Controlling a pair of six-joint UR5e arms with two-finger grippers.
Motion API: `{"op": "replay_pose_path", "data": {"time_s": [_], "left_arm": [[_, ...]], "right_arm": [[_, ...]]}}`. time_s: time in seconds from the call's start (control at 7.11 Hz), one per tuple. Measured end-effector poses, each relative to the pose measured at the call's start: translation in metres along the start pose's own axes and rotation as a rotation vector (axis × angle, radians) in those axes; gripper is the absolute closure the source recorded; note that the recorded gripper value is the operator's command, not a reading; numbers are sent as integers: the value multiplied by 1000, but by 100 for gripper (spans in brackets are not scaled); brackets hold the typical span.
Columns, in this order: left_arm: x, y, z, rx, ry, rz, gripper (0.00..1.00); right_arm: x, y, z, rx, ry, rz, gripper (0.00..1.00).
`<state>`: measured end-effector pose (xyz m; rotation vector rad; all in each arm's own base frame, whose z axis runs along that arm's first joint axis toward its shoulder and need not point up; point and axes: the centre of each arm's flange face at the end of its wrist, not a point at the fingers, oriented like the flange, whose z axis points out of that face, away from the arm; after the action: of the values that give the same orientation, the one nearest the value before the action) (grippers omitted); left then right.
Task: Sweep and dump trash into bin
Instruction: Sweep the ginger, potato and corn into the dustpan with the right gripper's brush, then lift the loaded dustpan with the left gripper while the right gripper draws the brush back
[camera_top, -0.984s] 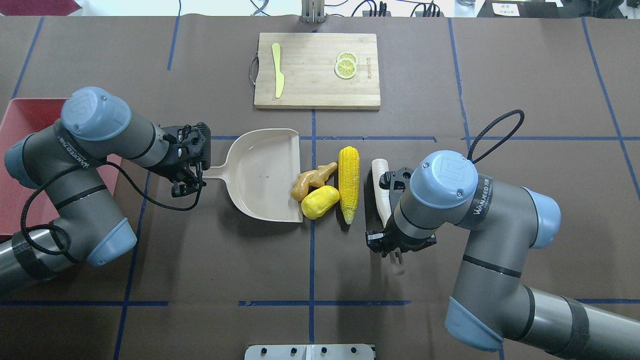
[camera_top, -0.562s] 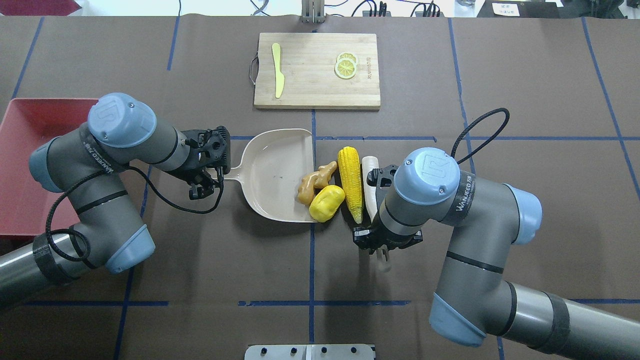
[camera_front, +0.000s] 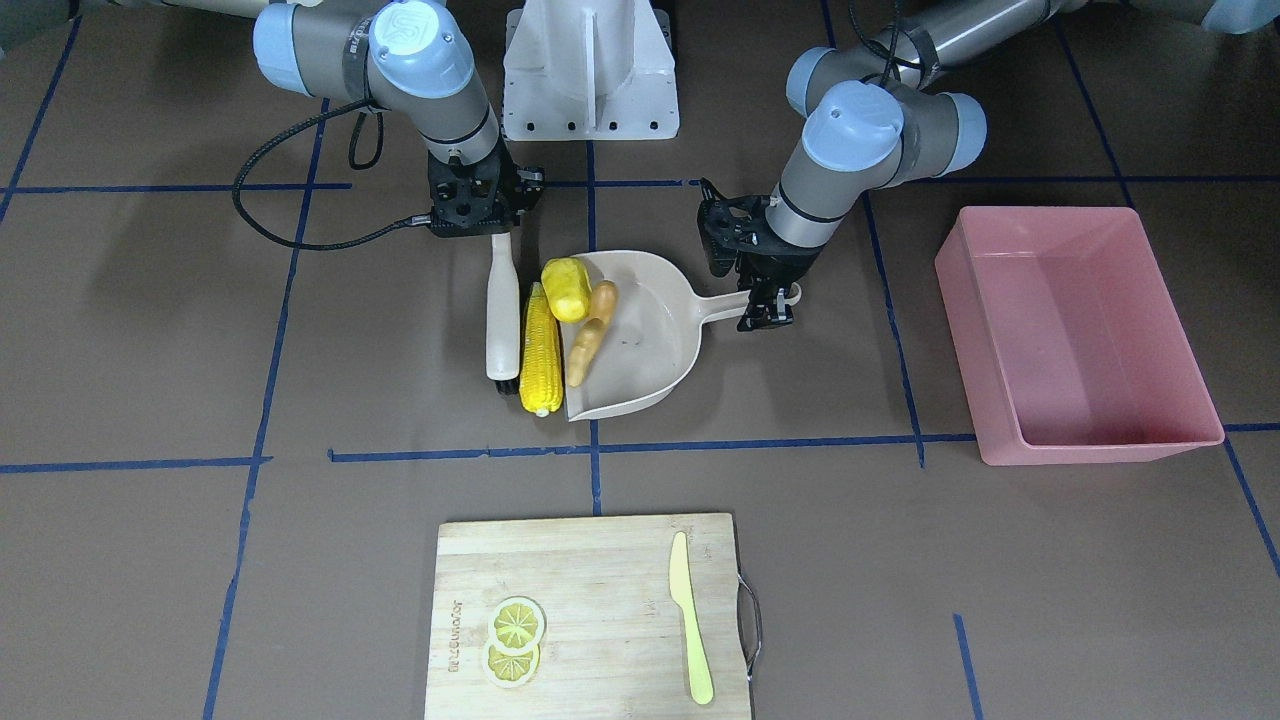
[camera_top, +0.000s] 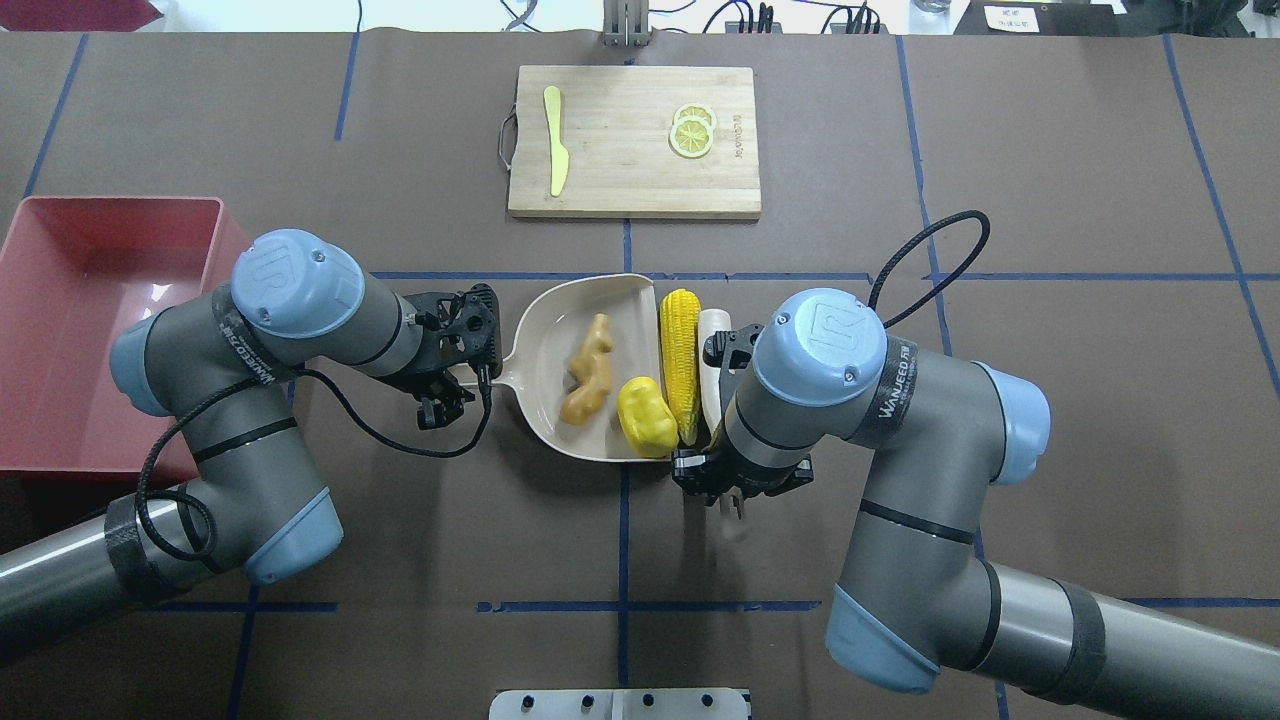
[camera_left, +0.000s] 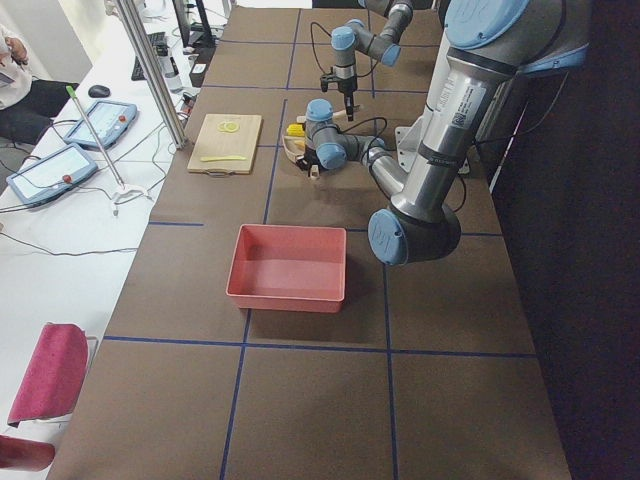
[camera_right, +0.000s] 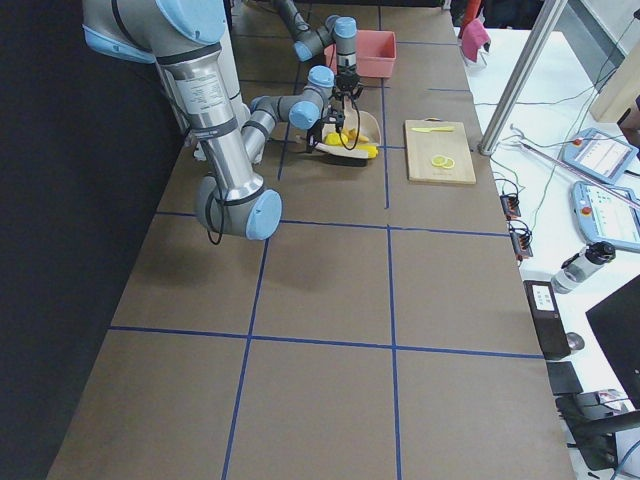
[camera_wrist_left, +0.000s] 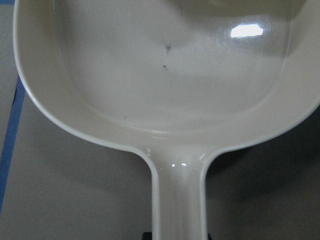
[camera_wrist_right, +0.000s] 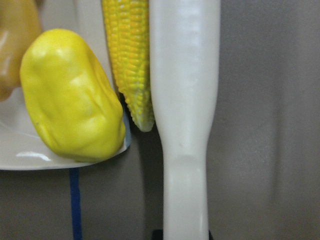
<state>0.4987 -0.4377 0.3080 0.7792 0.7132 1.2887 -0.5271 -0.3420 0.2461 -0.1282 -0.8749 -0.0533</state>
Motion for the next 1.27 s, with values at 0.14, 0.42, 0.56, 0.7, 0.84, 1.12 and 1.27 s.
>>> {"op": "replay_pose_path", "data": {"time_s": [0.14,0.42,0.56,0.7,0.84,1.12,1.27], "left_arm": [[4,-7,1,5,3,-8,93],[6,-21,-1,17,-5,-24,93],[6,-26,-2,22,-11,-30,93],[5,-29,-2,23,-13,-33,93],[5,-28,-1,22,-13,-34,93],[5,-28,-2,29,-12,-33,93],[4,-28,-5,36,-14,-34,93]], "right_arm": [[-3,0,0,0,-4,0,100],[-11,1,-4,5,-22,1,100],[-14,0,-2,7,-29,4,100],[-16,-2,1,11,-46,4,100],[-18,-5,-3,17,-70,7,100],[-5,-23,-37,27,-114,41,100],[12,-33,-59,42,-123,67,100]]}}
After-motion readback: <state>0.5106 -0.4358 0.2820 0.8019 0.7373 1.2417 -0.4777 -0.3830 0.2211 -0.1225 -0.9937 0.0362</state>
